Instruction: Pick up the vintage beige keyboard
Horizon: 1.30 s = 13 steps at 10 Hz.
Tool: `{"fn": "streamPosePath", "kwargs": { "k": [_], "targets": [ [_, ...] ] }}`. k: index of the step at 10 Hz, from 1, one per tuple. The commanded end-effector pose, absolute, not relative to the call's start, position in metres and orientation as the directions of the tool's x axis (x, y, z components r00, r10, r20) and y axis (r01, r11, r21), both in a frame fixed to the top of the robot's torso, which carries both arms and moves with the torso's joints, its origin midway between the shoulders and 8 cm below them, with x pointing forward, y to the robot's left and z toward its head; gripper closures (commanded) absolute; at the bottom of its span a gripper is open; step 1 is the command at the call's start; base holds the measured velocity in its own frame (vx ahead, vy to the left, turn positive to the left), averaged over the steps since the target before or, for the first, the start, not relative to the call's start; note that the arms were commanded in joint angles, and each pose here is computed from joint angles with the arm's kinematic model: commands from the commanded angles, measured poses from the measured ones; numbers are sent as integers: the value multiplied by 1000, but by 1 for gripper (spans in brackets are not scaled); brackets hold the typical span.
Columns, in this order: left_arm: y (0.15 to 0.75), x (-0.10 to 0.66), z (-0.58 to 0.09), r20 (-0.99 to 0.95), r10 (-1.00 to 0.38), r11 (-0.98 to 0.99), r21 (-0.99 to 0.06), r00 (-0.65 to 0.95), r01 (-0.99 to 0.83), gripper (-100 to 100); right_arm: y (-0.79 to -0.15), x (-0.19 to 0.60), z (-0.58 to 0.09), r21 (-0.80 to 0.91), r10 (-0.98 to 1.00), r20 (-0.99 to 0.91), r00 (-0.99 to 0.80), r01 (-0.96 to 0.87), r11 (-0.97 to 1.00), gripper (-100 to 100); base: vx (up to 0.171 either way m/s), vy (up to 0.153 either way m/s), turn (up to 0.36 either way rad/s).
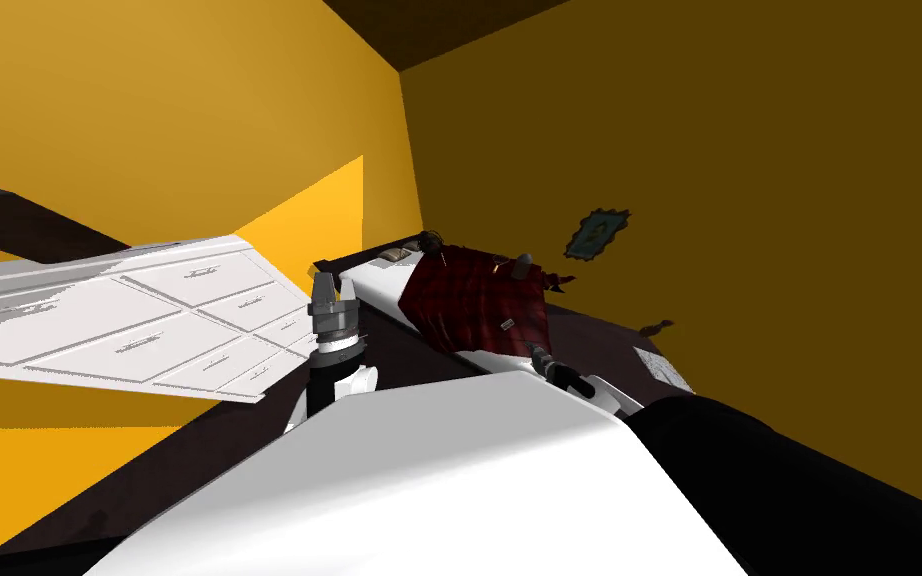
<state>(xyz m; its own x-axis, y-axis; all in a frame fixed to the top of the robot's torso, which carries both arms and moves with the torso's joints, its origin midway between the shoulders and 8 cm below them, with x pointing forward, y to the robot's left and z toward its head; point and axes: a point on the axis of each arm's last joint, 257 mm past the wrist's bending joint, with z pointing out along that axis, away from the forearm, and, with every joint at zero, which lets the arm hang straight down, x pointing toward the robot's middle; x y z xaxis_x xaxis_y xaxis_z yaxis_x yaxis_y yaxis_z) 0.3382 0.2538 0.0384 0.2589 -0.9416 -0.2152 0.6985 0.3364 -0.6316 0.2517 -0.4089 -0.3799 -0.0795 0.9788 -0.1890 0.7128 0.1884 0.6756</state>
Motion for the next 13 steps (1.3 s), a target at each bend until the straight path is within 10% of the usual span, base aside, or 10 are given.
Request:
{"fn": "streamPosePath", "kwargs": {
  "k": [1,13],
  "targets": [
    [254,338,38,-215,-942,336,-632,259,699,0,-431,221,-403,590,977,-206,-63,788,175,-100,76,10,444],
    [254,338,38,-215,-942,337,-632,259,698,0,-537,68,-451,181,941,-334,59,983,3,-100,82,-28,257]
  ]
}}
